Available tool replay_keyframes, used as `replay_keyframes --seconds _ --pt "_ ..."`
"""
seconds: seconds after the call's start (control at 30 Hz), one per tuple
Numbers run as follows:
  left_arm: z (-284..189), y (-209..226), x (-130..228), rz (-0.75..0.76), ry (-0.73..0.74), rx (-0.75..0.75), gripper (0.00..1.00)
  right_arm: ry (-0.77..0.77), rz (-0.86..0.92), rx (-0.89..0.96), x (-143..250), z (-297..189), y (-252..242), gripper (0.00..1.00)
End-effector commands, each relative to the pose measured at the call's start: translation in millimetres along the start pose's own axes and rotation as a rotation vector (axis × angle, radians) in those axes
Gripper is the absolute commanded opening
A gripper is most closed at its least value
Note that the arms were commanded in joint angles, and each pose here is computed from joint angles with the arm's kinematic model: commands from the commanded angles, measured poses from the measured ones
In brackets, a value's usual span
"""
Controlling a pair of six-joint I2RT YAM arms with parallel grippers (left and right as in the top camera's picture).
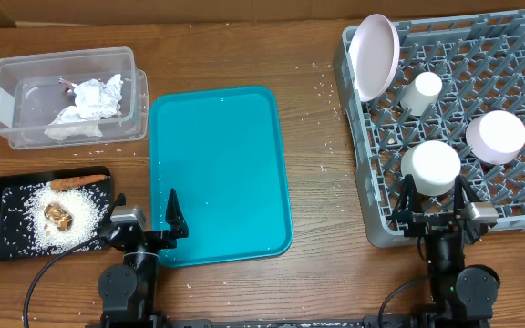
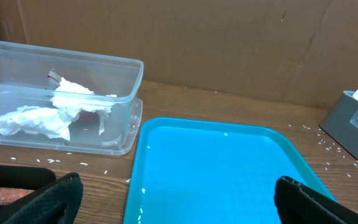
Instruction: Sort waste into correct bins and load items into the dishwasher
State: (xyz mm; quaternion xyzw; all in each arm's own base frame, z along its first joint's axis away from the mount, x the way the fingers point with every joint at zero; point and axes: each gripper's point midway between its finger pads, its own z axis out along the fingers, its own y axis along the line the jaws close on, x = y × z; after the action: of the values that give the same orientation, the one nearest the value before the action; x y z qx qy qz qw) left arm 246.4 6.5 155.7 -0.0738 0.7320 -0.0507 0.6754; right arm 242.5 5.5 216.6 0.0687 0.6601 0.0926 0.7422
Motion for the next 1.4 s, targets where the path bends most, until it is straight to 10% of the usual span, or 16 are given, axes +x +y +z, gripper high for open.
replay_keyframes --seconds 0.0,1.37 --pt "-0.3 3.1 -1.1 0.022 -0.010 -0.015 1.00 -0.036 0.004 0.014 -0.6 0.2 -3.5 1.00" --pt "-0.3 3.1 -1.2 0.022 -0.010 -0.015 1.00 0.133 -0.018 0.047 44.4 -1.5 -13.1 1.00"
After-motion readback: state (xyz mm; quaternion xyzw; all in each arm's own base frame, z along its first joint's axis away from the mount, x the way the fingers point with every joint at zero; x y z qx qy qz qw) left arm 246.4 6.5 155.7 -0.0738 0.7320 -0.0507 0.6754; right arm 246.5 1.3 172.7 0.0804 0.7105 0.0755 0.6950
